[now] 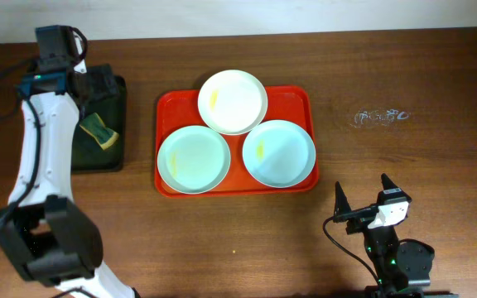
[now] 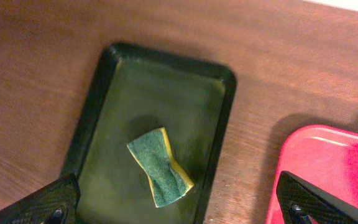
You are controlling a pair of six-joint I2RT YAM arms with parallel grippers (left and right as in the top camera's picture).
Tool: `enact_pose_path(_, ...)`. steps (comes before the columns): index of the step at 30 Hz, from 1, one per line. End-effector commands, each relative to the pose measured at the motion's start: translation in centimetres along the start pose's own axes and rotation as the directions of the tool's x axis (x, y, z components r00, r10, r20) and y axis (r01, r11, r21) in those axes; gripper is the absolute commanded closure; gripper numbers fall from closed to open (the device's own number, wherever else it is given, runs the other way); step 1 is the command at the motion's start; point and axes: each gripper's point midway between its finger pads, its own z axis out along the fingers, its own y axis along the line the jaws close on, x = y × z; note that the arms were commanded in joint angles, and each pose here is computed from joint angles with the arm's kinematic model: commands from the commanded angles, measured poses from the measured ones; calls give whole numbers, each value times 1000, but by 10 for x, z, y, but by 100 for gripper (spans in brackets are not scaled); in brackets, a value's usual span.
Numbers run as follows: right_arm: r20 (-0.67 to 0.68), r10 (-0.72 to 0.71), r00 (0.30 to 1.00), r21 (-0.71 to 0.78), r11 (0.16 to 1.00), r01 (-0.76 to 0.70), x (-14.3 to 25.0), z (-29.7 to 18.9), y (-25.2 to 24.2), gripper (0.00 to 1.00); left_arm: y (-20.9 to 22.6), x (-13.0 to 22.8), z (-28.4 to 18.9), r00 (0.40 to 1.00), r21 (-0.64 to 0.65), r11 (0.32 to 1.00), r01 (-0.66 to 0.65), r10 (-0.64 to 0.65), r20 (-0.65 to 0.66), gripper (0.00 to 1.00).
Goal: Clean dirty plates on tray and stack at the side
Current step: 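Grasp the green-yellow sponge from the black tray with the left gripper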
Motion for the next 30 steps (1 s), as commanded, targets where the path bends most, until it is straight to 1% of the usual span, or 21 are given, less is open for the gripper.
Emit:
enact_pose_path(1,-4,6,1000,3,1000,-6,3,0,-1,1,33,18,47,947,-161,937,310,-320,-35,1)
enact_pose_path(2,-4,6,1000,3,1000,-6,3,0,-1,1,32,22,56,945,-160,937,310,-322,-53,1)
enact_pose_path(6,-4,6,1000,3,1000,-6,3,0,-1,1,32,62,109,933,-211,937,277,-315,-174,1)
enact_pose_path(7,-4,6,1000,3,1000,-6,3,0,-1,1,33,68,119,928,-209,937,279,-320,-193,1)
enact_pose_path(9,-4,6,1000,3,1000,-6,3,0,-1,1,25,83,136,906,-157,941,301,-333,-260,1)
enact_pose_path(10,-4,6,1000,3,1000,-6,3,0,-1,1,24,86,138,899,-143,940,311,-340,-275,8)
enact_pose_path(11,-4,6,1000,3,1000,-6,3,0,-1,1,26,87,140,896,-139,938,318,-345,-279,11)
enact_pose_path(12,-4,6,1000,3,1000,-6,3,0,-1,1,28,86,140,894,-136,936,325,-351,-278,16)
enact_pose_path(13,-4,6,1000,2,1000,-6,3,0,-1,1,26,86,141,893,-123,935,331,-353,-280,26)
enact_pose_path(15,-4,6,1000,2,1000,-6,3,0,-1,1,23,88,145,890,-113,936,333,-352,-291,27)
enact_pose_path(17,-4,6,1000,3,1000,-6,3,0,-1,1,23,100,158,882,-125,937,327,-350,-315,28)
enact_pose_path(18,-4,6,1000,3,1000,-6,3,0,-1,1,22,105,162,878,-130,937,324,-349,-328,32)
enact_pose_path(20,-4,6,1000,3,1000,-6,3,0,-1,1,22,109,165,876,-134,938,321,-348,-334,83)
enact_pose_path(21,-4,6,1000,3,1000,-6,3,0,-1,1,24,107,165,878,-139,937,320,-348,-328,100)
enact_pose_path(23,-4,6,1000,3,1000,-6,3,0,-1,1,29,100,160,885,-159,937,312,-347,-310,100)
enact_pose_path(25,-4,6,1000,3,1000,-6,3,0,-1,1,31,86,144,892,-160,937,311,-346,-292,100)
enact_pose_path(28,-4,6,1000,3,1000,-6,3,0,-1,1,35,36,87,916,-116,934,339,-356,-186,100)
enact_pose_path(30,-4,6,1000,2,1000,-6,3,0,-1,1,40,-5,26,928,-58,928,367,-370,-51,100)
